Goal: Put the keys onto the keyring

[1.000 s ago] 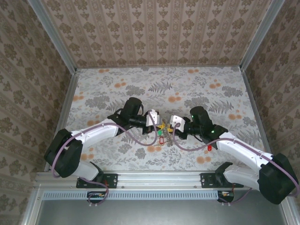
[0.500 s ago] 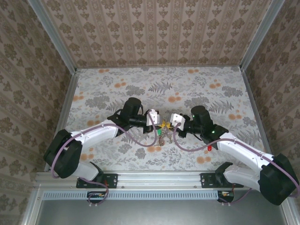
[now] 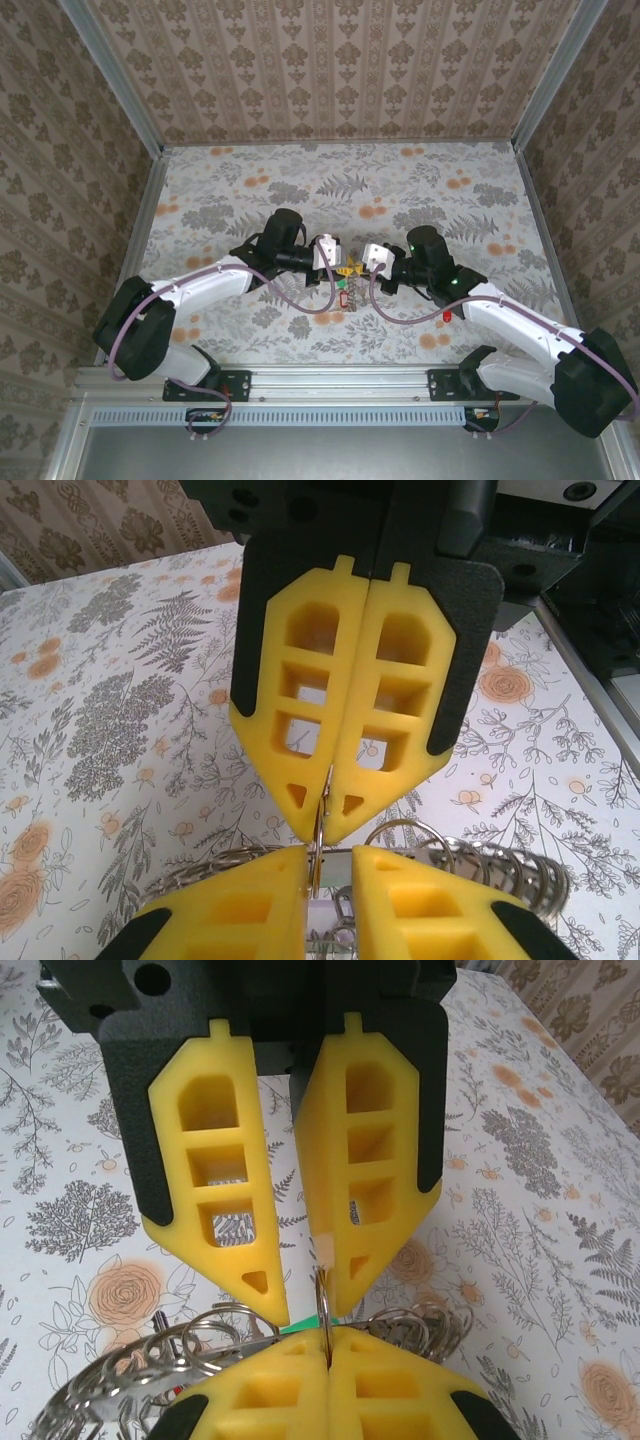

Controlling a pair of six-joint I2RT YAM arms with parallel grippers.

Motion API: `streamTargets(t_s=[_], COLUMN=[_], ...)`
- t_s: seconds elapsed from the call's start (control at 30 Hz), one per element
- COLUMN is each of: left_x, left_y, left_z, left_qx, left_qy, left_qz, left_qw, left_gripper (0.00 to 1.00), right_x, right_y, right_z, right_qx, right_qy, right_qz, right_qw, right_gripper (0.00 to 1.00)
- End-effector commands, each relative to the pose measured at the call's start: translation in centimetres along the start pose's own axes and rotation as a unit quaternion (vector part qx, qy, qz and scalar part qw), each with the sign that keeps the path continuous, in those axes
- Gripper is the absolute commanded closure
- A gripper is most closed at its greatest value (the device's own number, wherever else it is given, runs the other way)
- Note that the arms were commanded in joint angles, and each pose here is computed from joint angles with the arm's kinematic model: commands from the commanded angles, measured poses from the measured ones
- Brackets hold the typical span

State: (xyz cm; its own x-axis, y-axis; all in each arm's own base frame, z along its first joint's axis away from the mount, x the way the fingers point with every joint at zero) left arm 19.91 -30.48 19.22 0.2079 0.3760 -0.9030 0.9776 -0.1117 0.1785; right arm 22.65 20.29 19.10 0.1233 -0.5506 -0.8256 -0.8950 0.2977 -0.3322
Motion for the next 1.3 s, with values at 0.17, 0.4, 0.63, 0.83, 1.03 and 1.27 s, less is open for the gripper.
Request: streamTargets(t_s=[0.17, 0.4, 0.63, 0.83, 1.03, 1.27], left_x=[-1.2, -1.4, -1.1, -1.4, -1.6, -1.6], left_y=[-0.2, -0.1, 0.0, 0.0, -0.4, -0.4], left_z=[0.1, 0.2, 0.0, -0.3, -0.5, -0.8], left_qx=[0.021, 0.016, -0.029, -0.041, -0.033, -0.064], left_qy=[-0.011, -0.010, -0.003, -0.008, -0.020, -0.003], left_qz=[0.010, 0.020, 0.056, 0.063, 0.054, 0.084], left_qw=[1.000, 1.000, 0.998, 0.997, 0.998, 0.994], left_gripper=[0.85, 1.00, 1.00, 1.00, 1.00, 1.00], right_x=[-1.9, -2.0, -1.3, -0.3, 0.2, -0.1], right_y=[-0.8, -0.7, -0.8, 0.0, 0.5, -0.3], right_z=[-0.5, -0.5, -1.7, -3.9, -4.4, -3.8], right_qx=[0.011, 0.007, 0.050, 0.093, 0.097, 0.097], right_qy=[-0.030, -0.033, -0.021, -0.017, -0.009, -0.004], right_qz=[-0.017, -0.007, 0.011, 0.042, 0.028, 0.037], right_qw=[0.999, 0.999, 0.998, 0.995, 0.995, 0.995], right_gripper=[1.00, 1.00, 0.80, 0.73, 0.72, 0.69])
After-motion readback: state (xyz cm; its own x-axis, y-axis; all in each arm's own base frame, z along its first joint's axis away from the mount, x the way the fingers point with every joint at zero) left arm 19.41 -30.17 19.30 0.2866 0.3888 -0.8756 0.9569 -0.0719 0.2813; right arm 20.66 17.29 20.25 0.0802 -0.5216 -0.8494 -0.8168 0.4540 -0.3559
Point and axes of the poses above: each hand's point on the last joint's axis, 136 mm out from that joint toward the fingers, its own z axis out along the fingers, its own y axis along the line the jaws close on, x = y × z, the point moved 5 cm from there along -z, back along the fingers, and after that the axes turned 1 degree about -z, right-handed, at the moved point
